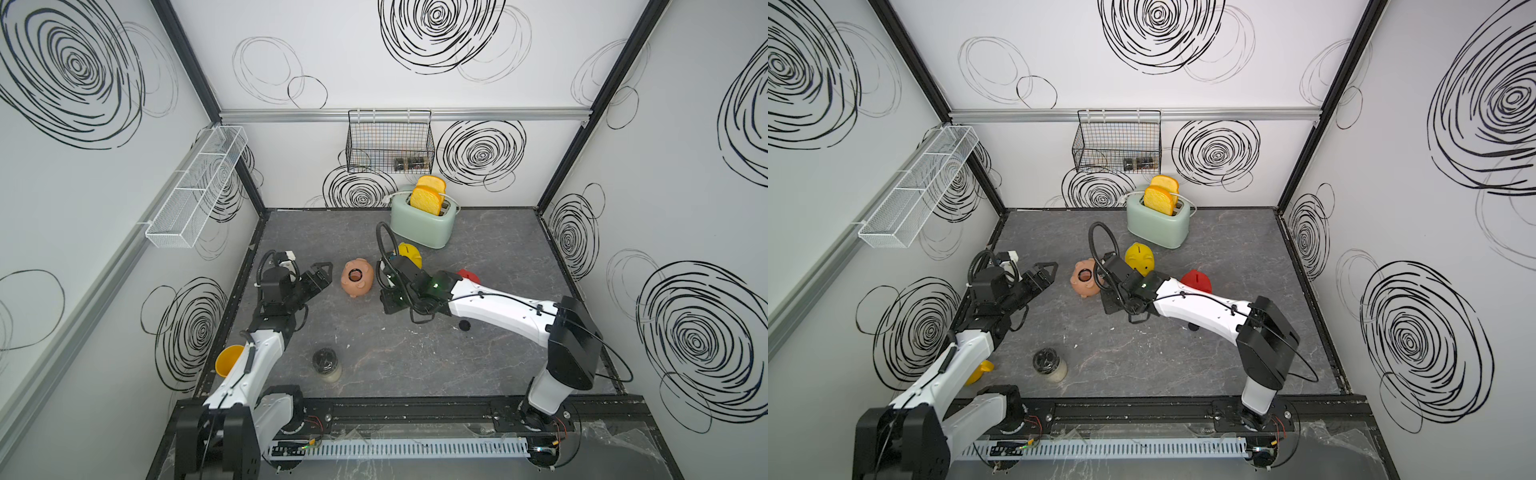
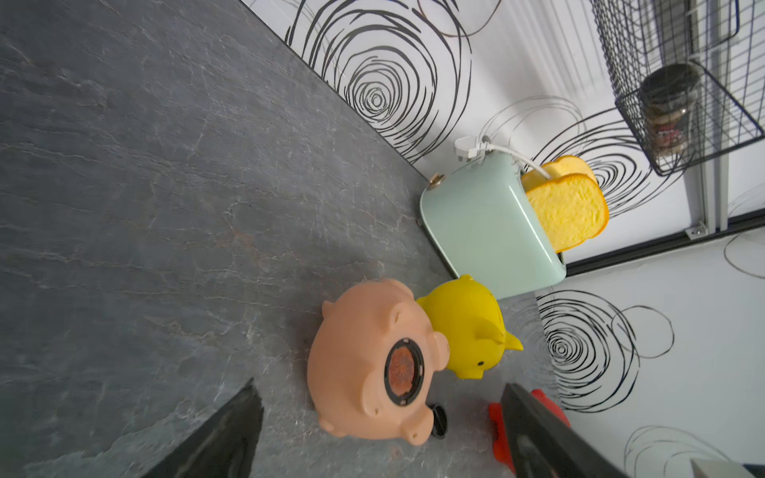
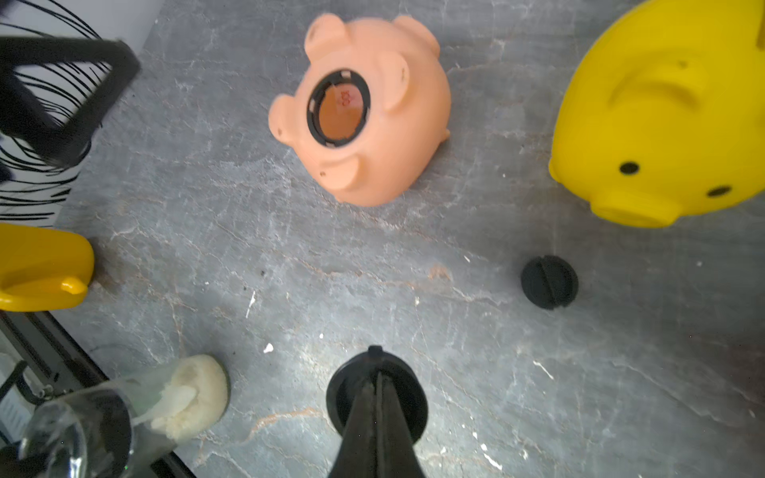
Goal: Close piggy banks
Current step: Pick up the knob at the center of the board, then insert the knob into the piggy bank.
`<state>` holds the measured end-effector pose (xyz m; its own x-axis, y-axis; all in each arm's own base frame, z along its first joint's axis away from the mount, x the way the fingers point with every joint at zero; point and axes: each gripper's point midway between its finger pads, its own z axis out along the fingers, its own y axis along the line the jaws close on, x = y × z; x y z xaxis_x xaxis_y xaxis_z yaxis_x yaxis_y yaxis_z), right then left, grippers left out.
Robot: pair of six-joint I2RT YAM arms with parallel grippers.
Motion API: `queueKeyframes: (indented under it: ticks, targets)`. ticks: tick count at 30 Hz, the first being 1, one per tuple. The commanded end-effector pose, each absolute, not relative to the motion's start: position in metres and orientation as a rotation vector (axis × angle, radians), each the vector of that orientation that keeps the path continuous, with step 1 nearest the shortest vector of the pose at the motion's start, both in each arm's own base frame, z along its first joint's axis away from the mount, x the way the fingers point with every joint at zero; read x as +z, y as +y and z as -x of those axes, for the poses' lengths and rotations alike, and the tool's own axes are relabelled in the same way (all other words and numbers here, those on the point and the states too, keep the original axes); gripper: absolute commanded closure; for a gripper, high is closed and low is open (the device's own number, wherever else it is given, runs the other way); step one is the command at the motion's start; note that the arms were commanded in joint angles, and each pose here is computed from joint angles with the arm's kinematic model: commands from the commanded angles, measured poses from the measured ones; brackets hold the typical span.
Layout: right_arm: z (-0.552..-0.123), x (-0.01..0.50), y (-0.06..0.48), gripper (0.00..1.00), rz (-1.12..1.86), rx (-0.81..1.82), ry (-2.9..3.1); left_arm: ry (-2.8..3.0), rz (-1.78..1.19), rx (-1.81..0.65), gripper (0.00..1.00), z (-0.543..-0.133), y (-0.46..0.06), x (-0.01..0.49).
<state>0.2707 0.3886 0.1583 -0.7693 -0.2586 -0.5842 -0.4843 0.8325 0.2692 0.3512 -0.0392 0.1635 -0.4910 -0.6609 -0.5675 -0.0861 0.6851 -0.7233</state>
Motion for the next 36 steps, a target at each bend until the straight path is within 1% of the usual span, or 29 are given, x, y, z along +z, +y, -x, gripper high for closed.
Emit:
queueKeyframes:
  ticks: [1,6,9,16,24,36]
  targets:
    - [-0.285,0.159,0.400,1.00,0.609,0.556,2.465,1.840,0.565,-0.842,0.09,-0.374,-0.039,0.185]
    - [-0.309,0.166,0.422,1.00,0.749,0.581,2.356,1.830,0.549,-0.880,0.14,-0.388,-0.044,0.169]
    - [-0.322,0.165,0.430,1.00,0.828,0.570,2.304,1.829,0.537,-0.918,0.17,-0.388,-0.048,0.157]
    - [-0.344,0.160,0.445,1.00,0.920,0.516,2.247,1.844,0.509,-1.024,0.24,-0.393,-0.054,0.140]
    - [-0.350,0.156,0.463,1.00,0.974,0.532,2.231,1.849,0.512,-1.018,0.26,-0.391,-0.047,0.137]
    - [-0.352,0.151,0.486,1.00,1.051,0.541,2.186,1.856,0.509,-1.052,0.28,-0.392,-0.051,0.132]
